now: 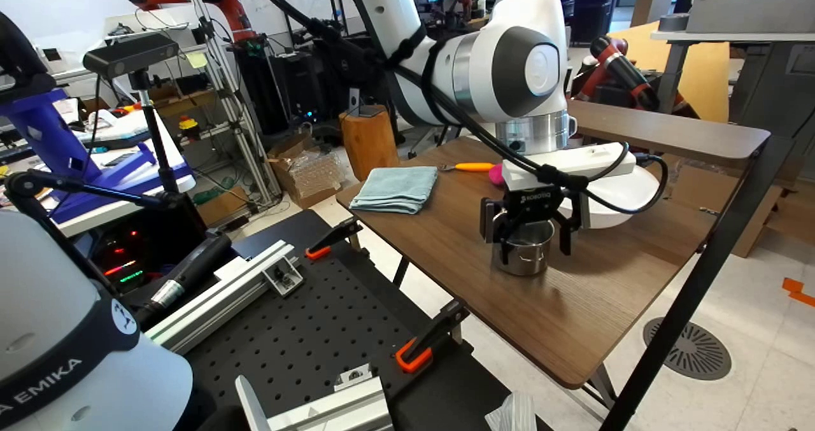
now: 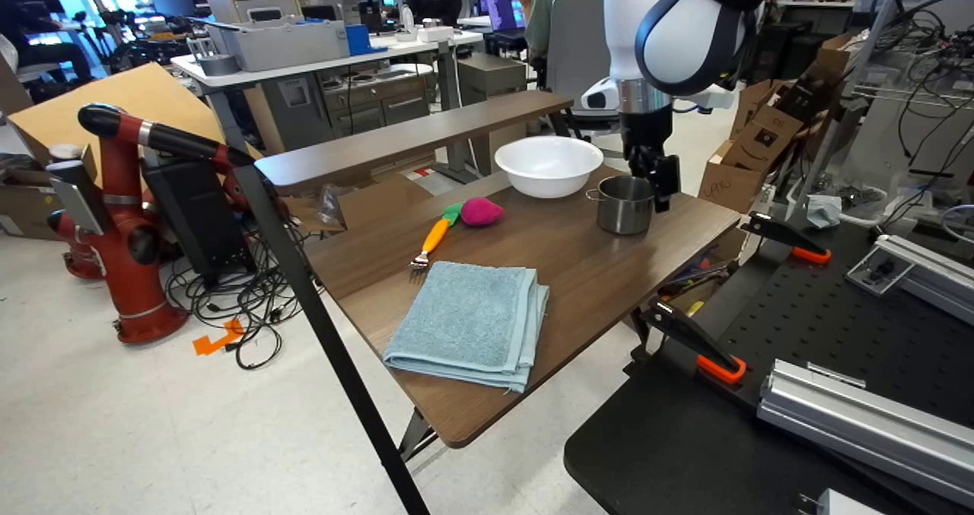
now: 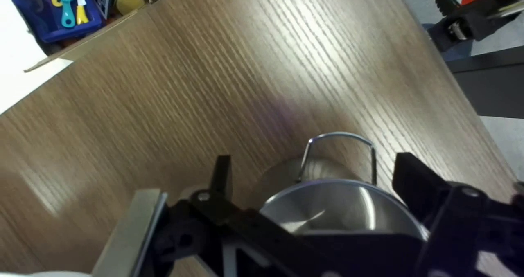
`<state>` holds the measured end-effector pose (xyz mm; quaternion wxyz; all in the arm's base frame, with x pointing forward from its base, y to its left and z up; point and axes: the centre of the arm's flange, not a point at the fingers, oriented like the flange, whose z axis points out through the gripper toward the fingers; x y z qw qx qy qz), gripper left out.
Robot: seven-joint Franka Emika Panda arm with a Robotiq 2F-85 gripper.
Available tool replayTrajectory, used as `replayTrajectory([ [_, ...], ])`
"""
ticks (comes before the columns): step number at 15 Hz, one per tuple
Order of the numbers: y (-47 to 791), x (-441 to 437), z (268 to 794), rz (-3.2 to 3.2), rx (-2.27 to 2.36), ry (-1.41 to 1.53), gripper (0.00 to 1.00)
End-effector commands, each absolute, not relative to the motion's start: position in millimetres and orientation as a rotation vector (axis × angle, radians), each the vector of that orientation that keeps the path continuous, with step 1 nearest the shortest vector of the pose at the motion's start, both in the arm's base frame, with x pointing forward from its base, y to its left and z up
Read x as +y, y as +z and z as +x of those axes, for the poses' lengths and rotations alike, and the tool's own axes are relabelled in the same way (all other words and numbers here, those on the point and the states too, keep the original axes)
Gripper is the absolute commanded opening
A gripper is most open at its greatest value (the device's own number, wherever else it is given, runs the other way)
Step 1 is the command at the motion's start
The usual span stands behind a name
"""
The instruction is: Slide the cup to the left on the desk
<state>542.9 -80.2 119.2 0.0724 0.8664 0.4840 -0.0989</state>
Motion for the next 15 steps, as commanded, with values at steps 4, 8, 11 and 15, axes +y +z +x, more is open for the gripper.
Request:
replayTrajectory([
  [4,122.3,-48.1,566.6,2.443,1.598,-0.272,1.00],
  [8,119.1,-21.8,579.9,2.353,1.688,-0.288,1.00],
  [11,112.6,-4.5,586.4,2.301,1.734,-0.312,1.00],
  [15,107.1,16.0,591.7,2.230,1.779,-0.351,1.00],
])
